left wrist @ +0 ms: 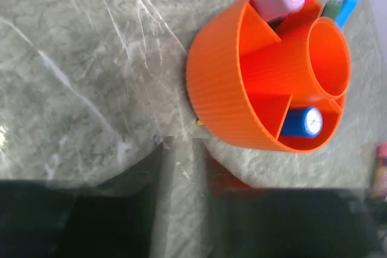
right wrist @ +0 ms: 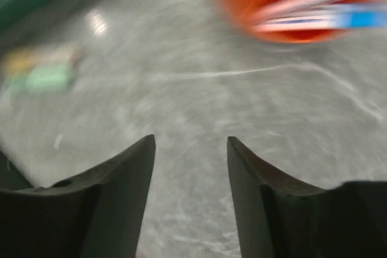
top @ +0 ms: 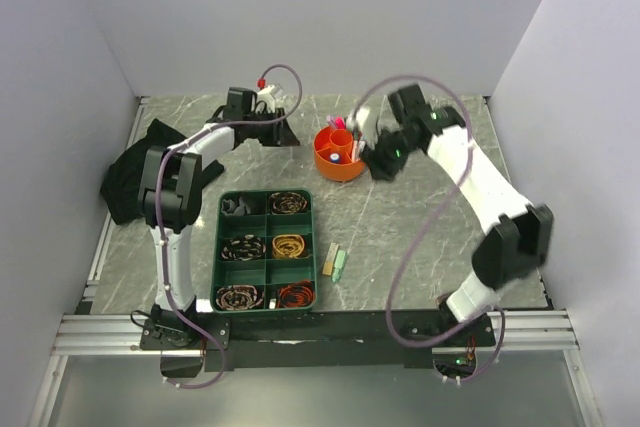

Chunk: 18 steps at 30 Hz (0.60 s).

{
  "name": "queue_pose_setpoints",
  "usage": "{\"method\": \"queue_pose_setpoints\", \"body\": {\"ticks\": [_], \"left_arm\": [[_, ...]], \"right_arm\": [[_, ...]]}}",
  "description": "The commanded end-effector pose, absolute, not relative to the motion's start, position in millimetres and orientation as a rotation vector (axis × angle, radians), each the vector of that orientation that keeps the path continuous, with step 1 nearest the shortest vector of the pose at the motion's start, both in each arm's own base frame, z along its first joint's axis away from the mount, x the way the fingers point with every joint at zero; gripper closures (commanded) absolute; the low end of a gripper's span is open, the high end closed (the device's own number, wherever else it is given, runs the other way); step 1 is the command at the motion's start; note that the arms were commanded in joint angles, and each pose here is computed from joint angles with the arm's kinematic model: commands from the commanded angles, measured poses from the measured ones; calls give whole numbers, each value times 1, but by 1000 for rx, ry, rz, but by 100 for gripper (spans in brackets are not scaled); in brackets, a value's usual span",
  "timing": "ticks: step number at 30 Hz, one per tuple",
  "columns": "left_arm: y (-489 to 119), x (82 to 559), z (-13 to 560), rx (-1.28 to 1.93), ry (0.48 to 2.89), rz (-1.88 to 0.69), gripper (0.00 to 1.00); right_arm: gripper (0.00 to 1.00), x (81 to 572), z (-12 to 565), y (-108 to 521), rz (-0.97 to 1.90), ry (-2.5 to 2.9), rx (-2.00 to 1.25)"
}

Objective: Sort the stationery into containers
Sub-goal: Pick up the pen from the center of the board.

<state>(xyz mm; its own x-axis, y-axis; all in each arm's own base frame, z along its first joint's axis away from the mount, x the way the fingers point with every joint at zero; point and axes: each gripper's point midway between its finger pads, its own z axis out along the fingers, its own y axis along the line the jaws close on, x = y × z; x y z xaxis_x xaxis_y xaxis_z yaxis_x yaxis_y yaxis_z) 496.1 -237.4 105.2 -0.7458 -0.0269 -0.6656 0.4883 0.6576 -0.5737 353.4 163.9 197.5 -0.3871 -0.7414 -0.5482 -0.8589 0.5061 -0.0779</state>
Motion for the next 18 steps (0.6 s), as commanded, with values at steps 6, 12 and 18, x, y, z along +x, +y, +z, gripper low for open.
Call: {"method": "queue_pose_setpoints", "body": {"ticks": [6, 12, 18], "left_arm": [[-192, 483, 129, 419, 2248, -879, 20], [-151, 475, 153, 350, 2230, -823, 1], [-128, 465, 174, 305, 2198, -728, 1]], "right_arm": [[41, 213, 119, 191, 402, 1338, -2339], [43, 210, 94, 229, 446, 1124, -2466], [43, 208, 69, 249, 438, 998, -2560]]}}
